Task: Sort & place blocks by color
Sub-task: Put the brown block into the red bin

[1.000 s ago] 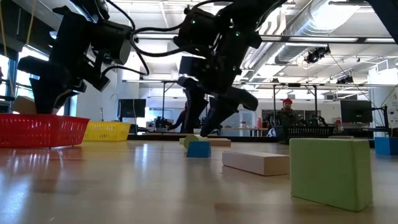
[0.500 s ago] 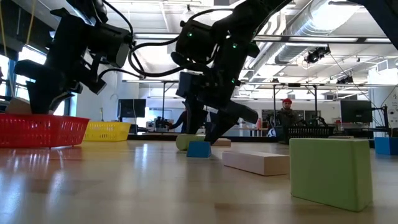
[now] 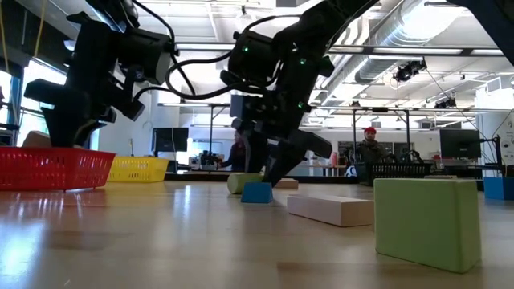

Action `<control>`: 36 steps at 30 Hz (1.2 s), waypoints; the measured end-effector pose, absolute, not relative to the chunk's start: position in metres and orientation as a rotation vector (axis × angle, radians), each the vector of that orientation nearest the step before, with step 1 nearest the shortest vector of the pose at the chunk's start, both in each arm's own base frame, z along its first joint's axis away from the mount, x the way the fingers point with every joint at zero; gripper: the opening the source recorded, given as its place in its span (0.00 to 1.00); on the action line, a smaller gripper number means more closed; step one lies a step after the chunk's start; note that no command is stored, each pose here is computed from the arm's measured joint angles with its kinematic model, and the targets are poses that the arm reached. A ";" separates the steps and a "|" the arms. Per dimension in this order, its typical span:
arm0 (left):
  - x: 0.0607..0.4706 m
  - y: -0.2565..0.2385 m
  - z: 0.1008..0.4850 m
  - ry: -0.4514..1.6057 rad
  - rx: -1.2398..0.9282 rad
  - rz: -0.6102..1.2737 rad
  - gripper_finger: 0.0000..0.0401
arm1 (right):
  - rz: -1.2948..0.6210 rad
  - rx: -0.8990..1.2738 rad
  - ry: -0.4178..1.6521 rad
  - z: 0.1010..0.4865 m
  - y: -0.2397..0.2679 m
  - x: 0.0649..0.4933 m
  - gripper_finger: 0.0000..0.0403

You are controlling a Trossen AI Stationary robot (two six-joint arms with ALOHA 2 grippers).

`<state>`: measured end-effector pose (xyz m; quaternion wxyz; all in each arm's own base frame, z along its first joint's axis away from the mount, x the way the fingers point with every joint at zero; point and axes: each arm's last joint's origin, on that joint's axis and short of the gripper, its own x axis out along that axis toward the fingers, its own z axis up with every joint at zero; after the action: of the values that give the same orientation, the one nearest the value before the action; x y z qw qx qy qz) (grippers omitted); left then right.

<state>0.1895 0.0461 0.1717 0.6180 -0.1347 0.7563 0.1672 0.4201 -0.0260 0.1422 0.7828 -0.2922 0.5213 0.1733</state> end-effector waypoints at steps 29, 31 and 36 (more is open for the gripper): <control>0.193 0.046 0.171 1.714 -0.267 0.360 0.42 | 0.350 -0.590 1.143 0.142 -0.026 0.419 0.43; 0.193 0.045 0.171 1.715 -0.282 0.322 0.45 | 0.350 -0.589 1.144 0.142 -0.026 0.419 0.43; 0.193 0.045 0.171 1.719 -0.280 0.324 0.51 | 0.328 -0.570 1.153 0.142 -0.026 0.419 0.43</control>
<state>0.1925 0.0454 0.1713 0.6328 -0.1223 0.7514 0.1416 0.4187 -0.0263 0.1416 0.7876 -0.2646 0.5353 0.1521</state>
